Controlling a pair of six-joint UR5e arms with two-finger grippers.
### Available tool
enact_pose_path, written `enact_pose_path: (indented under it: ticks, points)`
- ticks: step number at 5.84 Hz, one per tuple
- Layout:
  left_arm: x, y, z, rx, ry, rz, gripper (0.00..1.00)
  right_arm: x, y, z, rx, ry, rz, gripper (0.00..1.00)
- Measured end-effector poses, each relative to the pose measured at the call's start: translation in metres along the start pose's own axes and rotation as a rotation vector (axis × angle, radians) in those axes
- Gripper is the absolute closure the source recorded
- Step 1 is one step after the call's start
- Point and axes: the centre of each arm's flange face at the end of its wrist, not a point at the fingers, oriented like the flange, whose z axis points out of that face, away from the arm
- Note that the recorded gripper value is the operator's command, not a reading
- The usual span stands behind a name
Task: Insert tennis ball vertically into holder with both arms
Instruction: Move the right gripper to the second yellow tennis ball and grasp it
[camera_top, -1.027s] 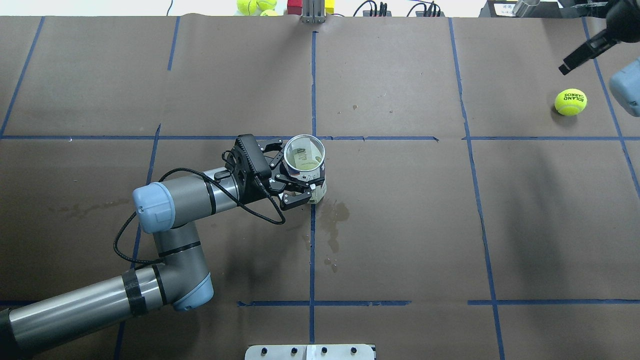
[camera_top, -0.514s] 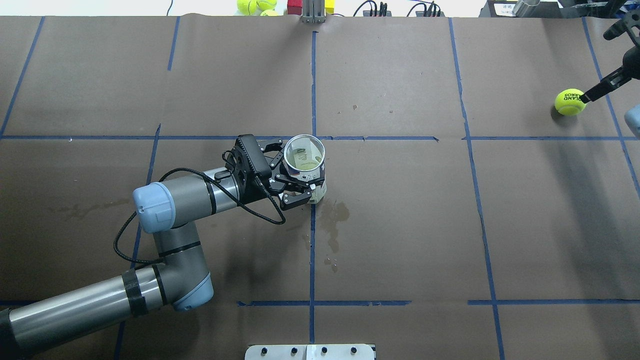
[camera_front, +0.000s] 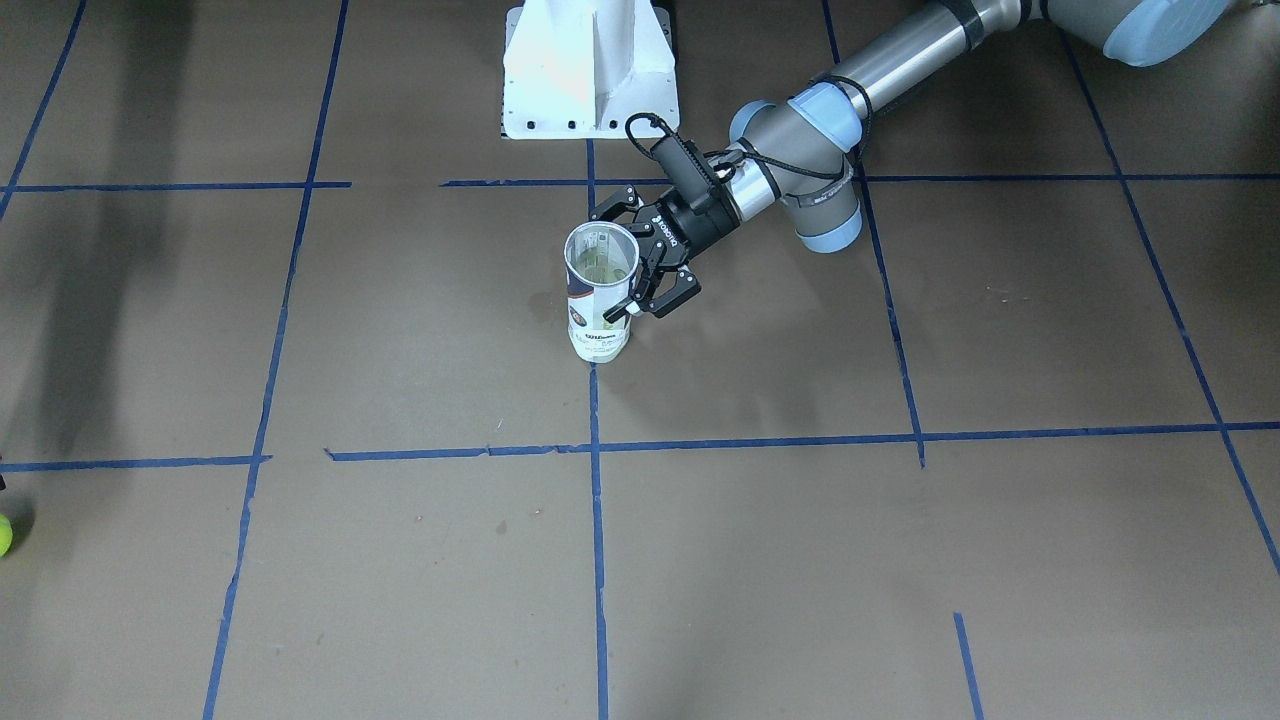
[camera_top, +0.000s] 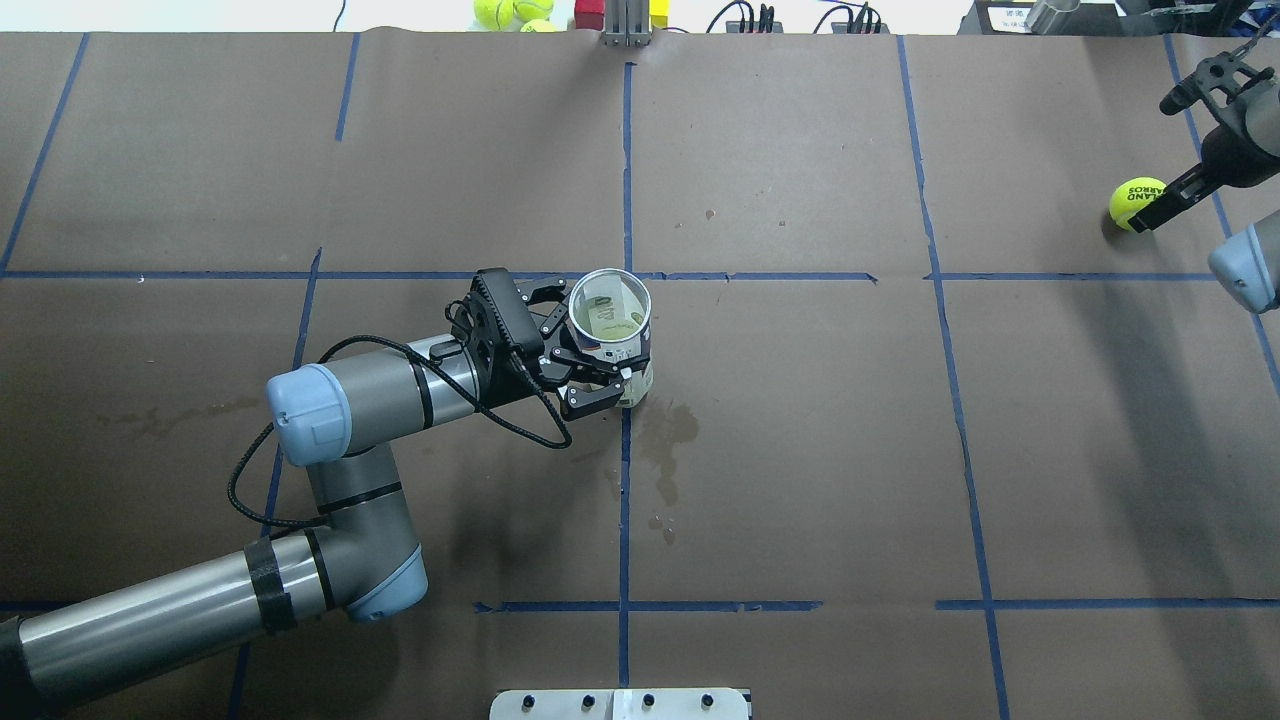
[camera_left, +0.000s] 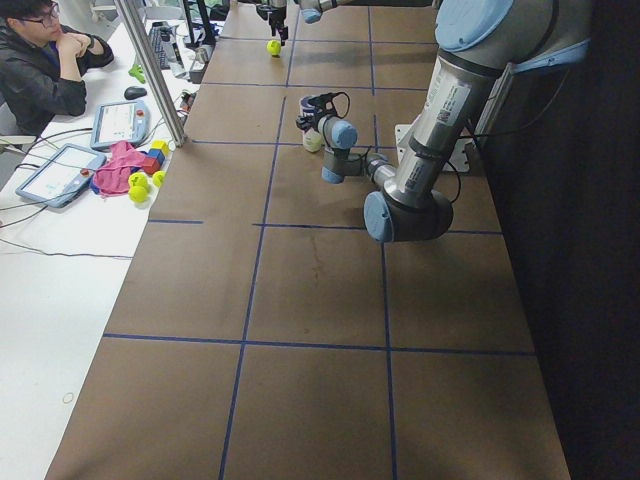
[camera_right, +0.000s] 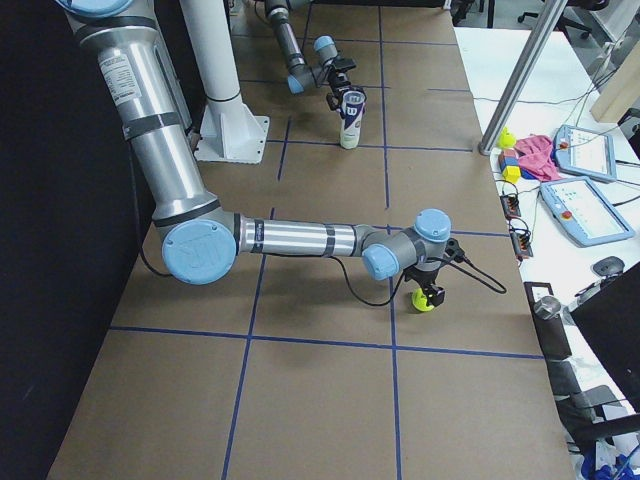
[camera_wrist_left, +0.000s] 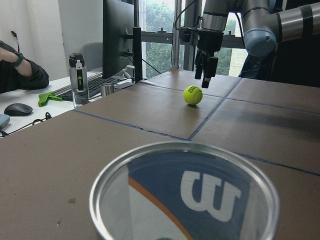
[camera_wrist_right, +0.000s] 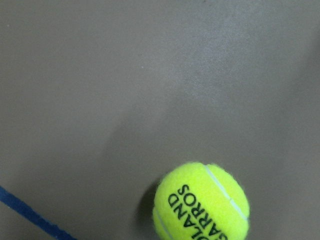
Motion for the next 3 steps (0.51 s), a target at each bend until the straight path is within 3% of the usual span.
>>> enact_pose_path:
  ticks: [3]
  points:
    - [0.0012,-0.0010,0.0012,0.000,0.001,0.000,0.15,0.0038,-0.0021,0.0121,-0.027,0.030,0.003,0.00]
